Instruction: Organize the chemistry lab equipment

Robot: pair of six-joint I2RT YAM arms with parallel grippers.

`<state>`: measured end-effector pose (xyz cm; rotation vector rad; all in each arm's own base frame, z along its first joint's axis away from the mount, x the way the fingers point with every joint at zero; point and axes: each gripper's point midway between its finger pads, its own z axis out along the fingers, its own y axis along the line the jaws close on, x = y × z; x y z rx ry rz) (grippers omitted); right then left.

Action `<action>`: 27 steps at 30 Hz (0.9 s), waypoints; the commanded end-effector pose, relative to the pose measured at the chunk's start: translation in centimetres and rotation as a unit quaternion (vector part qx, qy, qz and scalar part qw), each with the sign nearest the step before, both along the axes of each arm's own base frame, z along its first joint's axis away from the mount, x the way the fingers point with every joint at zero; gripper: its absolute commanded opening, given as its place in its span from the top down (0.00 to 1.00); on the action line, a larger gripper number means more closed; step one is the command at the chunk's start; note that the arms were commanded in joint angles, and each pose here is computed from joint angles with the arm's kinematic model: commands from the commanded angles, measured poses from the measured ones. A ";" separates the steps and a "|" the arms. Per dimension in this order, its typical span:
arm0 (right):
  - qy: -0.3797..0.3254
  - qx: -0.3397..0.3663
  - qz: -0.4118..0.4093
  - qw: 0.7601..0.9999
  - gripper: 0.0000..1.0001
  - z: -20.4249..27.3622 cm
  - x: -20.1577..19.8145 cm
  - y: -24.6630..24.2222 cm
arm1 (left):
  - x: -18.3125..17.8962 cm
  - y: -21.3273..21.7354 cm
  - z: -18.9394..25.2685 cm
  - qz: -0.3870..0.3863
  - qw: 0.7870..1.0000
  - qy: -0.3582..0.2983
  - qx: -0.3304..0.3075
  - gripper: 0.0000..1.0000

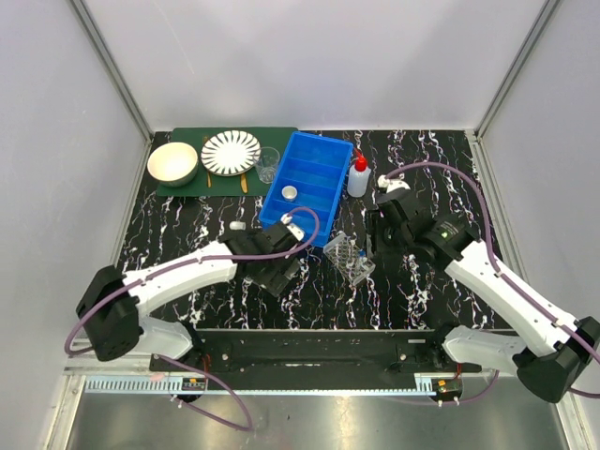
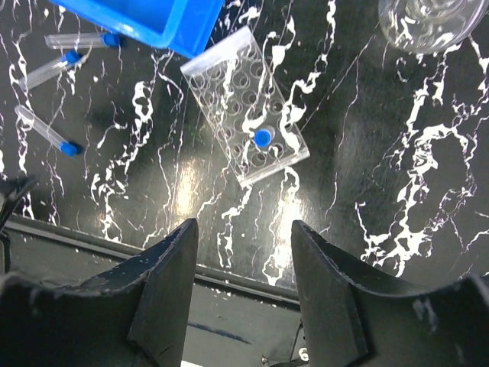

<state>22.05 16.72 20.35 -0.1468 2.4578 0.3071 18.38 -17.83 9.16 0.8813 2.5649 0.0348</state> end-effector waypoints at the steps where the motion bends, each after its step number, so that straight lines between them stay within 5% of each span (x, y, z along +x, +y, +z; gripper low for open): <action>1: -0.009 0.025 0.025 0.999 0.42 0.4 -1.0 0.2 | 2.4 -0.1 0.6 0.002 0.998 -0.035 0.045 0.03; 5: -0.013 0.036 0.037 0.999 0.42 0.5 -1.6 0.3 | 4.3 -0.8 0.0 -0.003 0.997 -0.038 0.072 0.06; 12: -0.021 0.049 0.048 0.997 0.41 1.0 -2.2 0.2 | 6.8 -1.0 -1.2 0.023 1.000 0.001 -0.003 0.07; 27: -0.026 0.057 0.054 0.997 0.41 1.5 -2.5 0.3 | 6.2 0.4 -6.5 0.045 0.996 0.072 0.003 0.14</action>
